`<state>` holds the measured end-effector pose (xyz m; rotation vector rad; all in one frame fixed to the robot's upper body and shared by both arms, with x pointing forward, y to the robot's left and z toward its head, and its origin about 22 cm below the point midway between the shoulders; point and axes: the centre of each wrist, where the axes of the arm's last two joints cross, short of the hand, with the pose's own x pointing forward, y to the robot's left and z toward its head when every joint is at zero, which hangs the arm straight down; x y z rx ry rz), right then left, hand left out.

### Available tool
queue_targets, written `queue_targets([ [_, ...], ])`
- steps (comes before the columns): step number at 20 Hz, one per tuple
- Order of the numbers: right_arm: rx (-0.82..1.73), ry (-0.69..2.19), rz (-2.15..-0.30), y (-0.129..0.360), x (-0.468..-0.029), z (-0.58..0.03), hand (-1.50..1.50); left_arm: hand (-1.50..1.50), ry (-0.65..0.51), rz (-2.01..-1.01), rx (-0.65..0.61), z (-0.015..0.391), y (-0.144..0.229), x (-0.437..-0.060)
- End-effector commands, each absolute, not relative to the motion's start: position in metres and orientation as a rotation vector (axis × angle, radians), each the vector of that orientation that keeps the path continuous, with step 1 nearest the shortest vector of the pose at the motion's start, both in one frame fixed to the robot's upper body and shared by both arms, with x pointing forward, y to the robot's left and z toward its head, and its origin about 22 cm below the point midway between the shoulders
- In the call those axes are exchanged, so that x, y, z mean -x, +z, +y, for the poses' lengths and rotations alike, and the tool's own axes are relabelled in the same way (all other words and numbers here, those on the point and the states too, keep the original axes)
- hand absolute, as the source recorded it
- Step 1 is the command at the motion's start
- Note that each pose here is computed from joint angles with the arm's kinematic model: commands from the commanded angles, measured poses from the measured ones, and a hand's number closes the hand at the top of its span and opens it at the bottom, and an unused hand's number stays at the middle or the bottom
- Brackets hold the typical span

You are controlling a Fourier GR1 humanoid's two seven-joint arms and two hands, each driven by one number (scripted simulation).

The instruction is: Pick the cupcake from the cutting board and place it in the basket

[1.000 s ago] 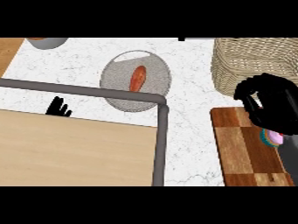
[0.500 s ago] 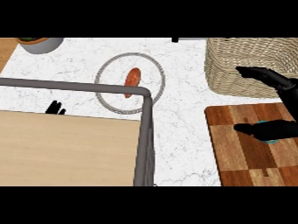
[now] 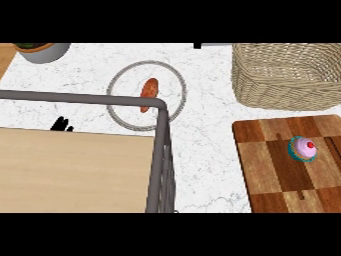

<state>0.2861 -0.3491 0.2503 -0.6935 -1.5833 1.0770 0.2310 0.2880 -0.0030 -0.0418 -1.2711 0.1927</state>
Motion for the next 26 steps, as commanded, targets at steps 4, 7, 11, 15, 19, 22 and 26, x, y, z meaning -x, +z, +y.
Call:
queue_targets([
  [4,0.719,1.314,-1.256,0.314,-0.271,-0.371,-1.50,0.00,0.032,-1.028,-0.132,0.307,-0.046,-0.193],
  [7,0.711,1.383,-1.147,0.330,-0.265,-0.375,-1.50,0.00,0.021,-1.027,-0.135,0.314,-0.038,-0.195],
  [11,0.675,1.452,-1.074,0.341,-0.258,-0.377,-1.50,0.00,0.018,-1.015,-0.143,0.309,-0.047,-0.188],
  [15,0.656,1.419,-1.073,0.338,-0.260,-0.389,-1.50,0.00,-0.007,-1.023,-0.135,0.299,-0.050,-0.185],
  [19,0.614,1.399,-1.107,0.330,-0.262,-0.394,-1.50,0.00,0.000,-1.022,-0.137,0.297,-0.048,-0.196],
  [22,0.601,1.375,-1.110,0.312,-0.264,-0.397,-1.50,0.00,-0.006,-1.020,-0.133,0.300,-0.051,-0.188],
  [26,0.568,1.367,-1.143,0.289,-0.264,-0.381,-1.50,0.00,-0.017,-1.003,-0.159,0.306,-0.051,-0.196],
])
